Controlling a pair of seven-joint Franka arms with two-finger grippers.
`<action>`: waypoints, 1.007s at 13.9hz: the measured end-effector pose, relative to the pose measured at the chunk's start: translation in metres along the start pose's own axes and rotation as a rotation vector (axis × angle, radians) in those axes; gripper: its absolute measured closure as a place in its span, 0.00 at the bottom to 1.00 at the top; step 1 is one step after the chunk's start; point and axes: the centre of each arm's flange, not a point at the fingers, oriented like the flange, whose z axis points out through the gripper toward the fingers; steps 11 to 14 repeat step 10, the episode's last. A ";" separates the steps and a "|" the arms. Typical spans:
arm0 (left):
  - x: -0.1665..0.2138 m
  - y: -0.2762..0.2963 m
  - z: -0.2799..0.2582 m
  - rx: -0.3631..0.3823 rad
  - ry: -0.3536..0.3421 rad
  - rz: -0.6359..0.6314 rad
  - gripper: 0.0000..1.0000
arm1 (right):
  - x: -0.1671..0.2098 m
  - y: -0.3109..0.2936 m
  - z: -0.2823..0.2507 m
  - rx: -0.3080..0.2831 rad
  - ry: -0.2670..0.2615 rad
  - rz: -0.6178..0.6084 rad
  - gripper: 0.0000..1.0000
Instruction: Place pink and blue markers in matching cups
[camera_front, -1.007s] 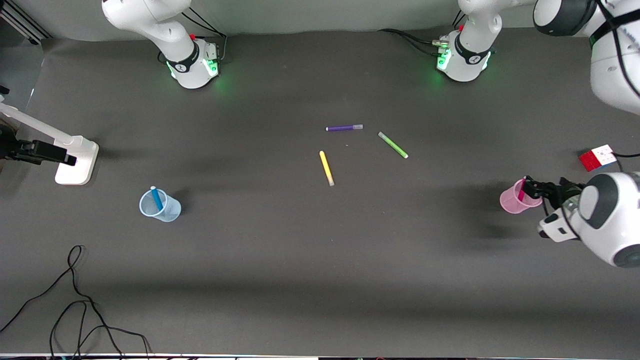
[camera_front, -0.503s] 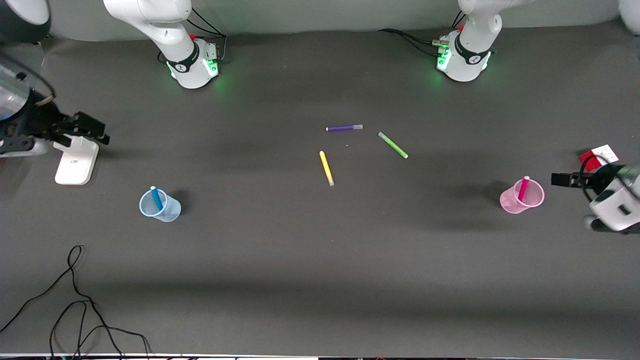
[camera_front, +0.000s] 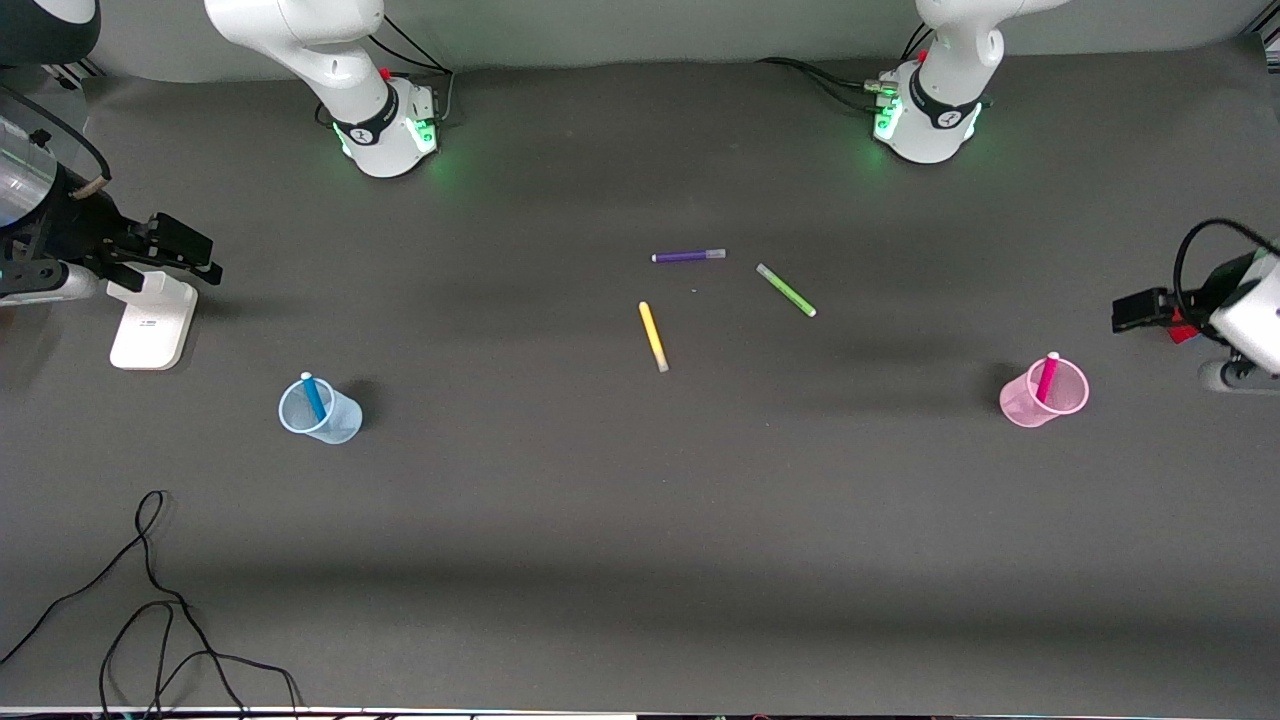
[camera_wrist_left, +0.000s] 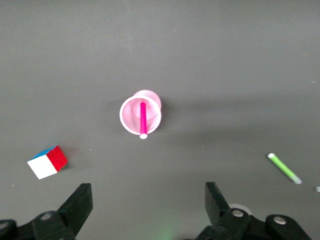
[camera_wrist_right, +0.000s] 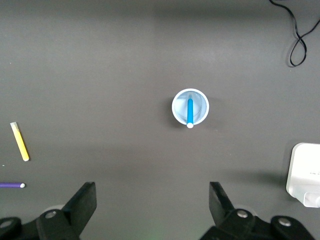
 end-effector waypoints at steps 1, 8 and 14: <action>-0.005 0.009 -0.009 -0.002 0.016 0.004 0.00 | 0.004 -0.001 -0.002 0.000 0.003 -0.002 0.00; -0.016 0.047 -0.027 0.006 0.049 -0.002 0.00 | 0.008 0.001 -0.004 0.013 -0.004 0.006 0.00; -0.016 0.043 -0.027 0.001 0.049 -0.010 0.00 | 0.008 0.006 -0.005 0.014 -0.002 0.014 0.00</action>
